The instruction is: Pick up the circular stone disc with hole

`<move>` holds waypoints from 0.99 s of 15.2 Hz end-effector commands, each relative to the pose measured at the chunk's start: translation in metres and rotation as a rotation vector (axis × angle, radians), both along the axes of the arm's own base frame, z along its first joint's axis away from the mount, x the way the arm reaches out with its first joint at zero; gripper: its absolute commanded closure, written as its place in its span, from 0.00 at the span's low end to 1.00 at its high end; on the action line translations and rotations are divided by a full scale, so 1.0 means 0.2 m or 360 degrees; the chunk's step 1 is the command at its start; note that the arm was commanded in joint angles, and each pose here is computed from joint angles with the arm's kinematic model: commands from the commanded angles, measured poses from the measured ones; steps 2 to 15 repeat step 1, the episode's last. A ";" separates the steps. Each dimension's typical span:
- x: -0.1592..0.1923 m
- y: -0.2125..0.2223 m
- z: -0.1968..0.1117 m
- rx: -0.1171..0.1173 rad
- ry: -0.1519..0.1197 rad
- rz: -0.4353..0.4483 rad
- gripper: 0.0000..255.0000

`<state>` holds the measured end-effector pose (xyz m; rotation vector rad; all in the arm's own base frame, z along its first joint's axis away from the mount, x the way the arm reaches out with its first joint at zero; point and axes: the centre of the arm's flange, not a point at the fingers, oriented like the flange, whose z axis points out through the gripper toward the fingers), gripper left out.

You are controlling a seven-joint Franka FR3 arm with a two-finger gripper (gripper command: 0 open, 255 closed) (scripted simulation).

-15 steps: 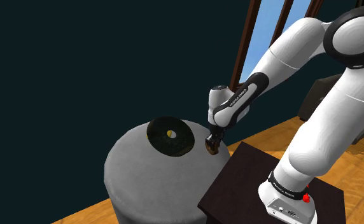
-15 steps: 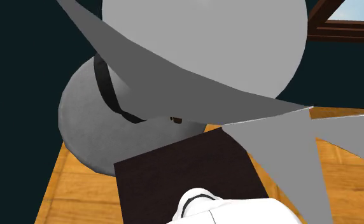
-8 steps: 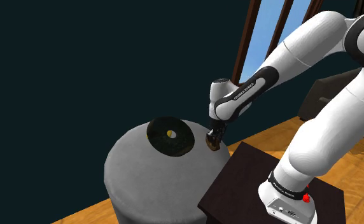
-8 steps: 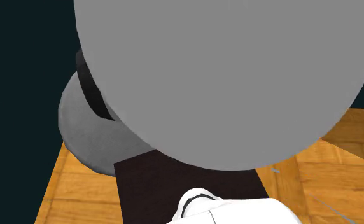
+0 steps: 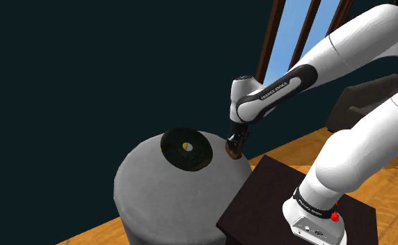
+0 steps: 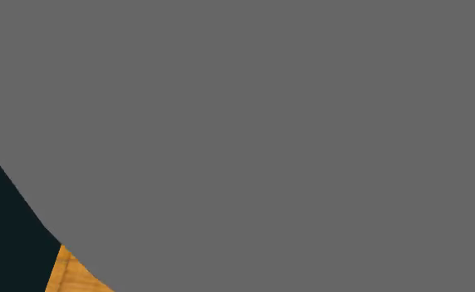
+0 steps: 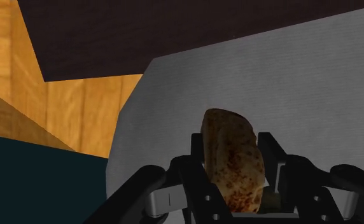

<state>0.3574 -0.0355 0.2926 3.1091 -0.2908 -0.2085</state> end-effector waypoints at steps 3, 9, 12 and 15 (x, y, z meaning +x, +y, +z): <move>0.00 0.00 0.02 0.0000 0.0001 0.0000 1.00; 0.00 0.00 0.02 0.0000 0.0001 0.0000 1.00; 0.00 0.00 0.02 0.0000 0.0001 0.0000 1.00; 0.00 0.00 0.02 0.0000 0.0001 0.0000 1.00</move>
